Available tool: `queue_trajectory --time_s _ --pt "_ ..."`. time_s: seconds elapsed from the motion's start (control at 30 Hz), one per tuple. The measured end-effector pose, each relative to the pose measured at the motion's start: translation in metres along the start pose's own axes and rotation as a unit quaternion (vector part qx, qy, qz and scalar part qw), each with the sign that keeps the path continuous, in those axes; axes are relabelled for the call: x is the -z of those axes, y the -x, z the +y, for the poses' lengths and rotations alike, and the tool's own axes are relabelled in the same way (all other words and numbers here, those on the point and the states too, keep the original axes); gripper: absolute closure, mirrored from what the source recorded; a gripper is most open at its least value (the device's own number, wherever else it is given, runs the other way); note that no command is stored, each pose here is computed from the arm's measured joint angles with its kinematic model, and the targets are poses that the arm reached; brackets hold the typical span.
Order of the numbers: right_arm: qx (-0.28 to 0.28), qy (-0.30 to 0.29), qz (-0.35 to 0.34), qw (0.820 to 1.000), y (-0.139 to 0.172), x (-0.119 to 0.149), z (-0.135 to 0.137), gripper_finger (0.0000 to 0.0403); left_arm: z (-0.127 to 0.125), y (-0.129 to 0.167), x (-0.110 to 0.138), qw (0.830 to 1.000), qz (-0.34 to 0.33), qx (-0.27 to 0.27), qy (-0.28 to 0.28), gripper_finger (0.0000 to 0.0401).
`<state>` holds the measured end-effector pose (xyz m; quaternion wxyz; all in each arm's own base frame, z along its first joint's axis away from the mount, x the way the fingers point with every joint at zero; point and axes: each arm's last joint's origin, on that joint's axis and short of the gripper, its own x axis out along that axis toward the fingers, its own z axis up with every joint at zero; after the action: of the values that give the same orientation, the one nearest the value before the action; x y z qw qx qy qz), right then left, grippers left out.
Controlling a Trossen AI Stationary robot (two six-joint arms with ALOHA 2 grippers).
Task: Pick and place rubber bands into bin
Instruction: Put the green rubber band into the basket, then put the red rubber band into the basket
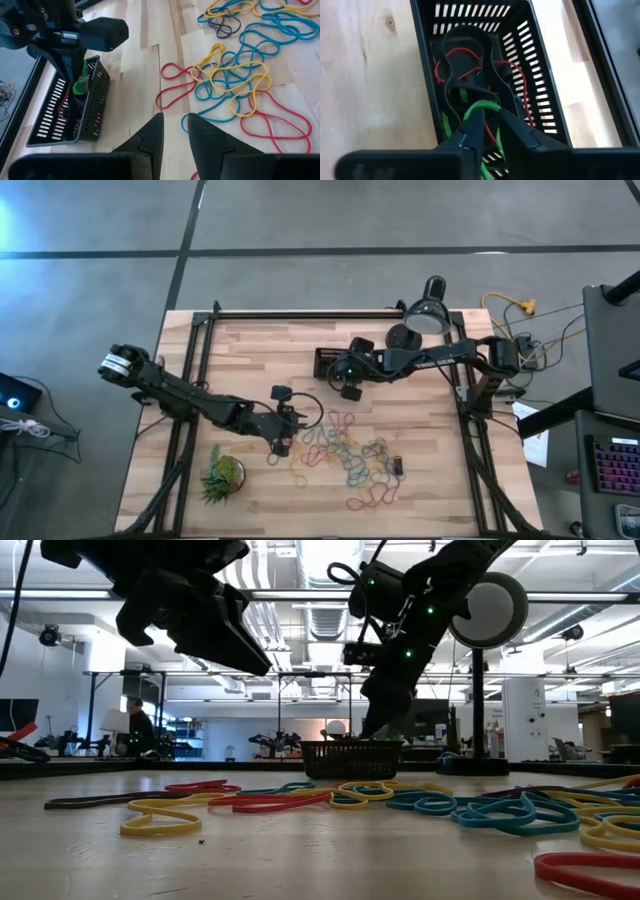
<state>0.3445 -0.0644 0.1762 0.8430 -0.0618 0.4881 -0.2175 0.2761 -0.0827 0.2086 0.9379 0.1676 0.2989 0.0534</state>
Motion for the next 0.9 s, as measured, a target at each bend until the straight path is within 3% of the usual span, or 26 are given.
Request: queue_trajectory --time_s 0.17,0.33,0.7,0.9 --pt "0.001 -0.002 -0.001 1.000 0.000 0.000 0.000 0.0299 0.000 0.000 0.000 1.000 -0.002 0.000 0.002 0.0328" --pt "-0.007 0.023 -0.025 0.999 0.011 -0.005 0.008 0.0274 0.000 0.000 0.001 1.000 0.003 0.000 0.013 0.0328" --pt "-0.060 0.119 -0.105 0.986 0.070 -0.006 0.059 0.0285 -0.002 0.000 0.025 0.992 0.114 0.004 0.044 0.0328" --pt "-0.102 0.141 -0.135 0.975 0.100 0.004 0.094 0.0298 -0.011 -0.009 0.041 0.986 0.161 0.032 0.042 0.0328"
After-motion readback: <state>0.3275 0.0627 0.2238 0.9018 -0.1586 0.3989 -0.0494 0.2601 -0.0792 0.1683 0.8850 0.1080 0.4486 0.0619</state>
